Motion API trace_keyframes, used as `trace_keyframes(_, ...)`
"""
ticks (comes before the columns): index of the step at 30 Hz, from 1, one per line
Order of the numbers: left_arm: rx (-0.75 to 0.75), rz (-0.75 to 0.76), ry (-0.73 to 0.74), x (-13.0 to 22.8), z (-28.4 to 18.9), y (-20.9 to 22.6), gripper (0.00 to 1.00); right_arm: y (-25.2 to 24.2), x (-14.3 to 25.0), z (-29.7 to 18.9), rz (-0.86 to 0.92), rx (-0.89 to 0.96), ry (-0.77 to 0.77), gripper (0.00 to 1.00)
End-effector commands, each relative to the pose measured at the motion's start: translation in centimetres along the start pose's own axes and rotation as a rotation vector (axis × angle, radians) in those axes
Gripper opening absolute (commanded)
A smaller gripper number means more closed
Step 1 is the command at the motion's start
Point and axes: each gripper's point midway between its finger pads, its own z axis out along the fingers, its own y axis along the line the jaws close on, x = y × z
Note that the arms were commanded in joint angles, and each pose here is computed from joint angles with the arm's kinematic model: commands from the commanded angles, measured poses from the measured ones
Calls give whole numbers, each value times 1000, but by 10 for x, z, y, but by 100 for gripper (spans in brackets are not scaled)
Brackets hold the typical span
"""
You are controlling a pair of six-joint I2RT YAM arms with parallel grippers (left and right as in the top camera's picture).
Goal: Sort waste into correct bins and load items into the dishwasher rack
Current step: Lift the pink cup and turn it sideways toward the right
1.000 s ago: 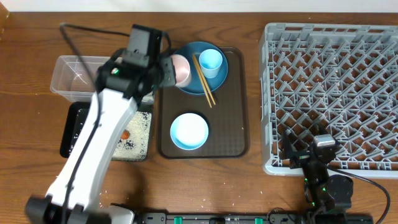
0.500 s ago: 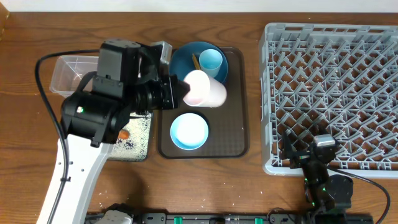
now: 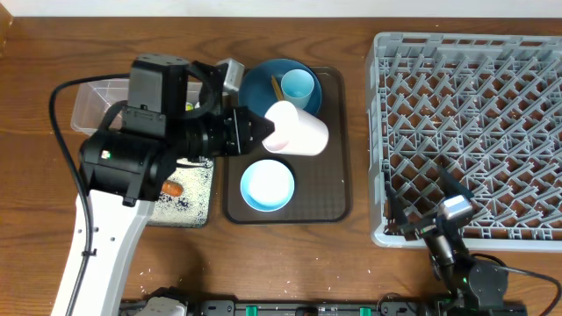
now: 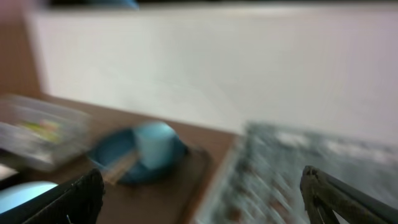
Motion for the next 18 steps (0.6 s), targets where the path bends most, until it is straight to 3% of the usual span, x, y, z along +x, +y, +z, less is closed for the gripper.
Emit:
trace_keyframes(1,8,-24,-6,-2,-3,3,6,36,-48,-7,86,-192,-75,99)
trace_keyframes(5,4,-31,-10,-3,-4,5,6,58,-107,-18,94,-294,-92,99)
trace_keyframes(11,84,-32,17,0,-7,-7,6,108,-158,-29,144,-618,69,99)
trace_keyframes(18,396,-80,55,-9,-39,-29,6,149,-191,-52,148,-1178,165,99)
